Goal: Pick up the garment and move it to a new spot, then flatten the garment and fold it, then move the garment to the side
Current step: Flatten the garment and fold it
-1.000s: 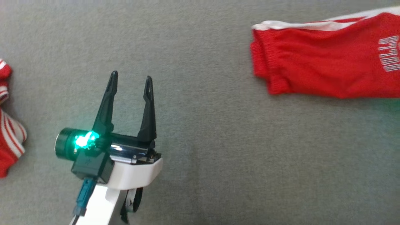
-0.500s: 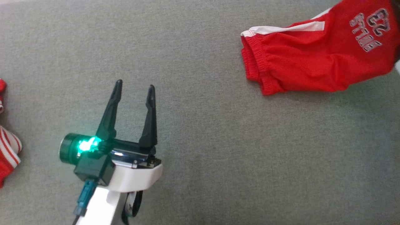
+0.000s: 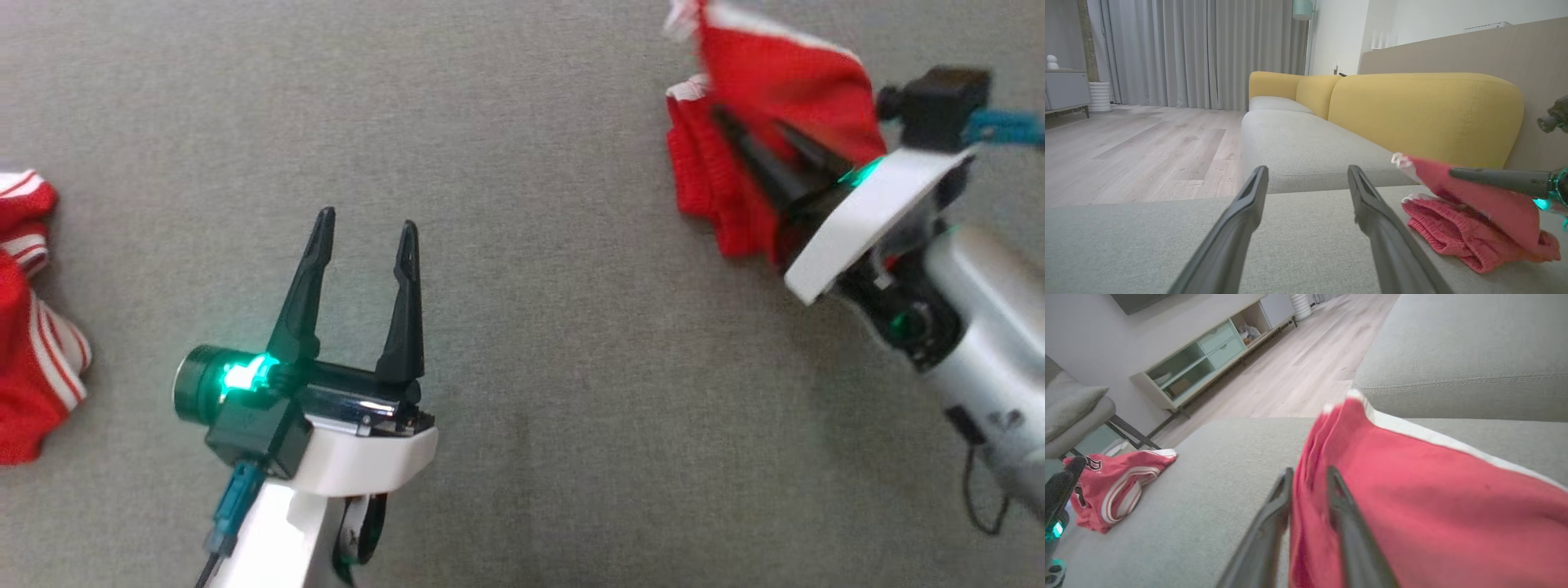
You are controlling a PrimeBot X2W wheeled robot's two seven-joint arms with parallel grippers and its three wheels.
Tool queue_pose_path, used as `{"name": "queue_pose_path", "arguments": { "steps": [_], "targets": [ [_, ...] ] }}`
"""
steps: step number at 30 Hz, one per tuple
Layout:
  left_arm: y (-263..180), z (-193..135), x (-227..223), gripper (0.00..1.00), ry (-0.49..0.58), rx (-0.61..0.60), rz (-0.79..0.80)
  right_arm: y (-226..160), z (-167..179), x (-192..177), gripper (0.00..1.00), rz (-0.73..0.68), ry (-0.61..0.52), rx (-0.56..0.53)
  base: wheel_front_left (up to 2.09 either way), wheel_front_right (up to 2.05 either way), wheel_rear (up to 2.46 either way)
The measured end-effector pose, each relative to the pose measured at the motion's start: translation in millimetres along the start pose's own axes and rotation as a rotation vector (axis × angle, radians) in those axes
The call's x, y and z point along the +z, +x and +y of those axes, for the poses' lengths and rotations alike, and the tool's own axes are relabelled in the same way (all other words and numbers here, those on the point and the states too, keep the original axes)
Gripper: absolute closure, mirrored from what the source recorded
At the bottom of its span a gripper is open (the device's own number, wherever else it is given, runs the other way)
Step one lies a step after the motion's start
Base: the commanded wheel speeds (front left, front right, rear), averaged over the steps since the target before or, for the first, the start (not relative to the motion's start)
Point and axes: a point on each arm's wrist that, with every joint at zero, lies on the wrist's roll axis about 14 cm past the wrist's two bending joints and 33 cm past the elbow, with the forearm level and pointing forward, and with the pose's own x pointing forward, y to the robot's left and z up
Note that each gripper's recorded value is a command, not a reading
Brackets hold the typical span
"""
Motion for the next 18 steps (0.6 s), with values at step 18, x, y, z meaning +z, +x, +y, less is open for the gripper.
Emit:
{"name": "queue_pose_path", "arguments": {
  "steps": [18],
  "targets": [
    [-54.6, 8.2, 32.4, 0.0, 0.044, 0.083, -0.045, -112.4, -35.6, 24.1, 0.0, -0.402, -0.135, -0.323, 0.0, 0.0, 0.0]
  ]
}}
